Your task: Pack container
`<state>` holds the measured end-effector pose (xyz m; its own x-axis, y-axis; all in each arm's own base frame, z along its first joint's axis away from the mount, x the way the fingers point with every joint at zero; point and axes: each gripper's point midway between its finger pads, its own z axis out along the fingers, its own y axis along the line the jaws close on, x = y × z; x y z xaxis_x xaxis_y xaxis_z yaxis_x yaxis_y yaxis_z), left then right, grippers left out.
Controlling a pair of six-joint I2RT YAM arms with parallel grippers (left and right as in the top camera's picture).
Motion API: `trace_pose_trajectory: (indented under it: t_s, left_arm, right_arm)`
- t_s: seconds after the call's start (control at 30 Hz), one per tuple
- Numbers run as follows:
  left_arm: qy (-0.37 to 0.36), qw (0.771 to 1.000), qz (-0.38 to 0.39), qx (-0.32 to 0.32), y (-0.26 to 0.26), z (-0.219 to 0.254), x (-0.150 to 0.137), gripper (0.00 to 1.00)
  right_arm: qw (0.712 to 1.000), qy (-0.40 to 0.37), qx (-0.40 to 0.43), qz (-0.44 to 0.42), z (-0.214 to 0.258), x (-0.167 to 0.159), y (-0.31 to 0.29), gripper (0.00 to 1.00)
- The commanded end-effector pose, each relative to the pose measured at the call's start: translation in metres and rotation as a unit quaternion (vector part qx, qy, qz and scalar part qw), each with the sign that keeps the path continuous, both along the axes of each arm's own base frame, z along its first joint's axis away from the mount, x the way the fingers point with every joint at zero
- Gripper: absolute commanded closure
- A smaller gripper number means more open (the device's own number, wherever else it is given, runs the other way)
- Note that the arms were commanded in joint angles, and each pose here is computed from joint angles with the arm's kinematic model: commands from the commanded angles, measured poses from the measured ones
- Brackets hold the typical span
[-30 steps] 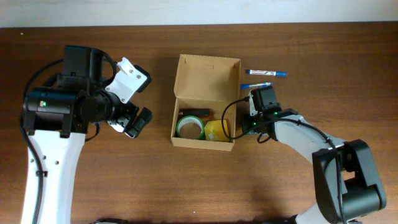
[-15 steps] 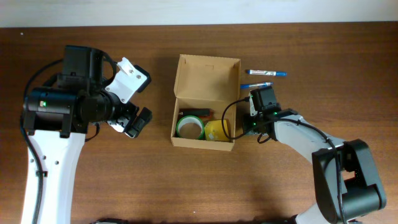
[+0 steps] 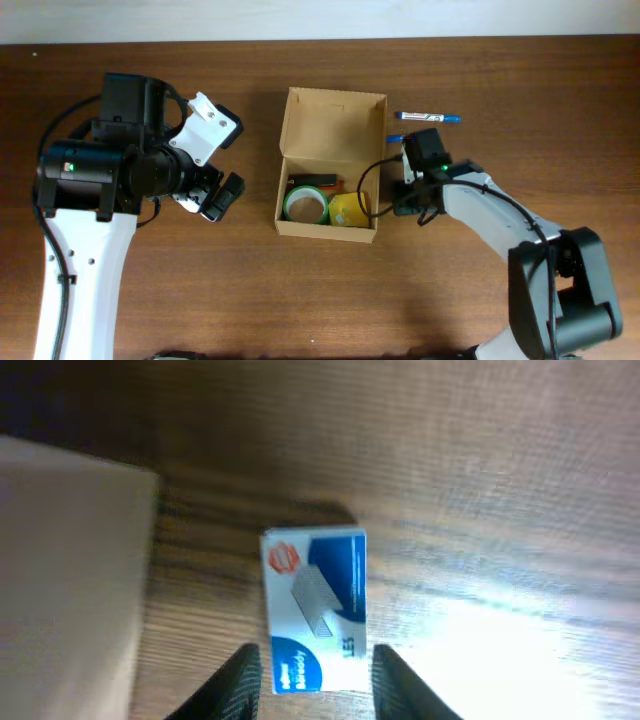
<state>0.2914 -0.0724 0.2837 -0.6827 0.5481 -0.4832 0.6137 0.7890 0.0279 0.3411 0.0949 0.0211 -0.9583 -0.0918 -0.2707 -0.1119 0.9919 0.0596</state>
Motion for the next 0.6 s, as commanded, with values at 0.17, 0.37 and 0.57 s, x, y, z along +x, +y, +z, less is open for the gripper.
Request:
trace_pose_trajectory:
  t_s: [0.17, 0.37, 0.57]
  left_arm:
    - [-0.011, 1.0, -0.006, 0.0, 0.0, 0.006, 0.001, 0.0]
    - [-0.011, 1.0, -0.006, 0.0, 0.0, 0.006, 0.0, 0.0]
    - [-0.011, 1.0, -0.006, 0.0, 0.0, 0.006, 0.0, 0.0]
  right_arm:
    - [0.999, -0.044, 0.005, 0.019, 0.025, 0.015, 0.006, 0.5]
    - [0.999, -0.033, 0.002, 0.019, 0.007, 0.012, 0.005, 0.5]
    - [0.999, -0.028, -0.002, 0.028, -0.006, 0.015, 0.006, 0.5]
